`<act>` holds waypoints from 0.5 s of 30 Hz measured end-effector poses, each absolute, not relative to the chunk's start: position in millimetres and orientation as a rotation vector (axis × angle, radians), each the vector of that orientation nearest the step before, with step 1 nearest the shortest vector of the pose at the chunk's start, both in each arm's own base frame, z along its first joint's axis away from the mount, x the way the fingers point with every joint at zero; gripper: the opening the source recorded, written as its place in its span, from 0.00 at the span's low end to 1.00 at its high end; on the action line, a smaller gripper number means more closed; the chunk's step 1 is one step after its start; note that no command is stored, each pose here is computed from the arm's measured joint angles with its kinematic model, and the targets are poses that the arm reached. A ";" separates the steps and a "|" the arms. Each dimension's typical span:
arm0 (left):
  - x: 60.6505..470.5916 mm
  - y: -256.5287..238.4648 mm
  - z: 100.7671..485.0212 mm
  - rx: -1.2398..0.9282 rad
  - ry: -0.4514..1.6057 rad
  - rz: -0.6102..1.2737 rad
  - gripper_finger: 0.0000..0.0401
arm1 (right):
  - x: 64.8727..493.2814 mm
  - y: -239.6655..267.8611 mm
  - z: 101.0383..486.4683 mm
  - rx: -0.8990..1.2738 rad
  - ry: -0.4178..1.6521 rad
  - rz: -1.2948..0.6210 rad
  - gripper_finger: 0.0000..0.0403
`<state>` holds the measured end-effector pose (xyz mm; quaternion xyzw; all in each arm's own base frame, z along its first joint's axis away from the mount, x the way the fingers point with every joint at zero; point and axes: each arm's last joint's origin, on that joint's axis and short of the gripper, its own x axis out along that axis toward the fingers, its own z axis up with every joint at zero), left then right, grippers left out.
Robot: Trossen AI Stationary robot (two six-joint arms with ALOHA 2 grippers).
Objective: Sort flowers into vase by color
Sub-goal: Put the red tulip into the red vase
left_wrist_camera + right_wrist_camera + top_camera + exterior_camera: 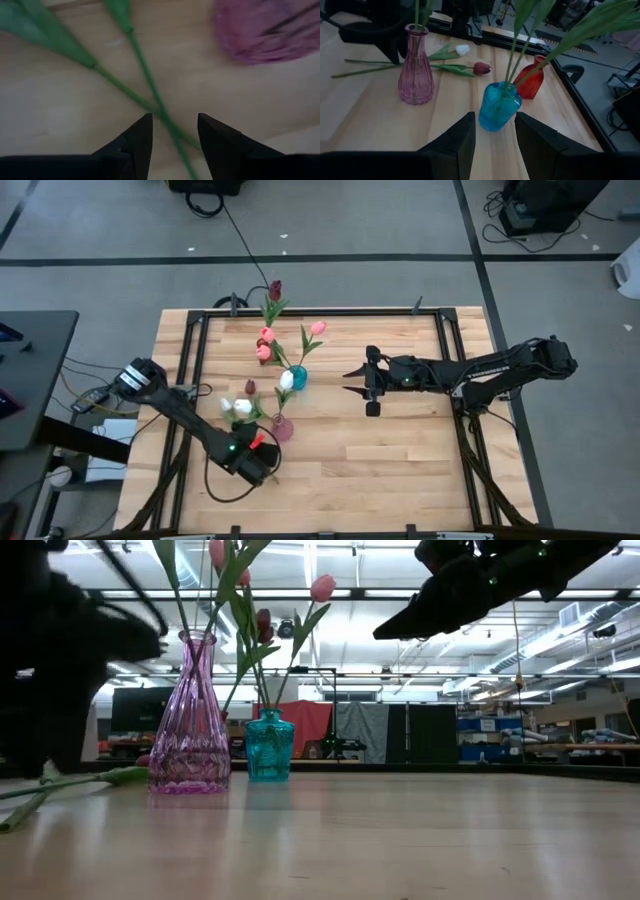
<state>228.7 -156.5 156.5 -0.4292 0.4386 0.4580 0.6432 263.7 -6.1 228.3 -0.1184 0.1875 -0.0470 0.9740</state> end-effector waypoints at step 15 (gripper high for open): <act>216.6 -151.9 137.4 -0.896 1.127 1.021 0.06 | 263.5 -6.1 227.8 -0.229 0.383 -0.096 0.37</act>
